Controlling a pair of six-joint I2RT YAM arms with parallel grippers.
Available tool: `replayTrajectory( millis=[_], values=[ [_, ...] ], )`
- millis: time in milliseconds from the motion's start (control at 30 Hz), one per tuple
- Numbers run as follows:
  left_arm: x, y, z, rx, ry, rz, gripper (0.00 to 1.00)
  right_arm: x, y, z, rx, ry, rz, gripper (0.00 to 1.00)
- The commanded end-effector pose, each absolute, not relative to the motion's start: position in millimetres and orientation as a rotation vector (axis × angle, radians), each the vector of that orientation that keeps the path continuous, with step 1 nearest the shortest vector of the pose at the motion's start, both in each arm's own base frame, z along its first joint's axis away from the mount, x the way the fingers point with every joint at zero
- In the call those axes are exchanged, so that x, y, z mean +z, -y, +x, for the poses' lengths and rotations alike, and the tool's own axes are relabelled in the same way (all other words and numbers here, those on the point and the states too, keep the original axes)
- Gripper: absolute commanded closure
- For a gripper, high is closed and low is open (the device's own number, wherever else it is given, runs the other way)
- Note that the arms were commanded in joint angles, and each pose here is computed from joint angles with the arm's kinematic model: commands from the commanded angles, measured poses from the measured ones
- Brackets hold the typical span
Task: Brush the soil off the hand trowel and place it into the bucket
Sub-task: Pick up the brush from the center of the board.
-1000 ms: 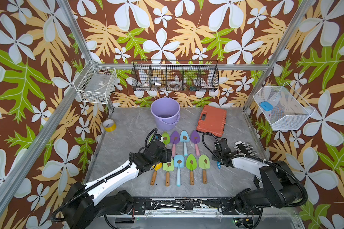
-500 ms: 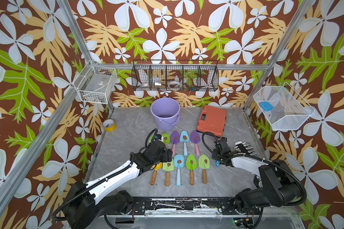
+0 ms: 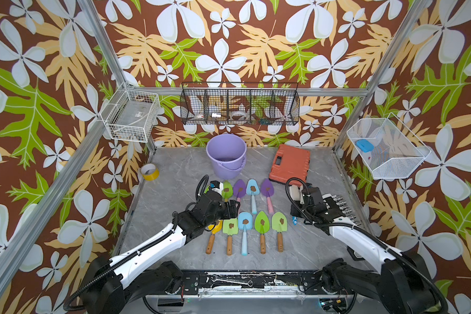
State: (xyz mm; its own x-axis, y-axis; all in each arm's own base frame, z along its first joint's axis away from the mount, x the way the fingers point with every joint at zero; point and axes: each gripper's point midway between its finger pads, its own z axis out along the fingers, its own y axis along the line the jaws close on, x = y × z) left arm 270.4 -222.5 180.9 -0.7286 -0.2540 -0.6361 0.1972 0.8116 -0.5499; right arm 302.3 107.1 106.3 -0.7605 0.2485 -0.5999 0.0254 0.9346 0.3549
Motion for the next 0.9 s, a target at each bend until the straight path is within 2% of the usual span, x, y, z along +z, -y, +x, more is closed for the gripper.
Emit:
replayTrajectory(
  millis=[0, 133, 467, 700, 867],
  values=[
    [219, 255, 263, -1.112, -2.125, 0.025, 0.15, 147, -158, 293, 0.818, -2.313, 0.043, 1.0],
    [240, 277, 262, -1.294, -2.06, 0.039, 0.14, 171, -186, 285, 0.848, -2.31, -0.071, 1.0],
    [274, 300, 268, -1.378, -1.978, 0.094, 0.08, 190, -256, 274, 0.826, -2.297, -0.256, 1.0],
    [237, 303, 278, -1.309, -2.105, 0.03, 0.08, 192, -290, 266, 0.82, -2.286, -0.353, 1.0],
    [225, 300, 279, -1.283, -2.142, -0.004, 0.09, 194, -293, 267, 0.806, -2.277, -0.347, 1.0]
  ],
)
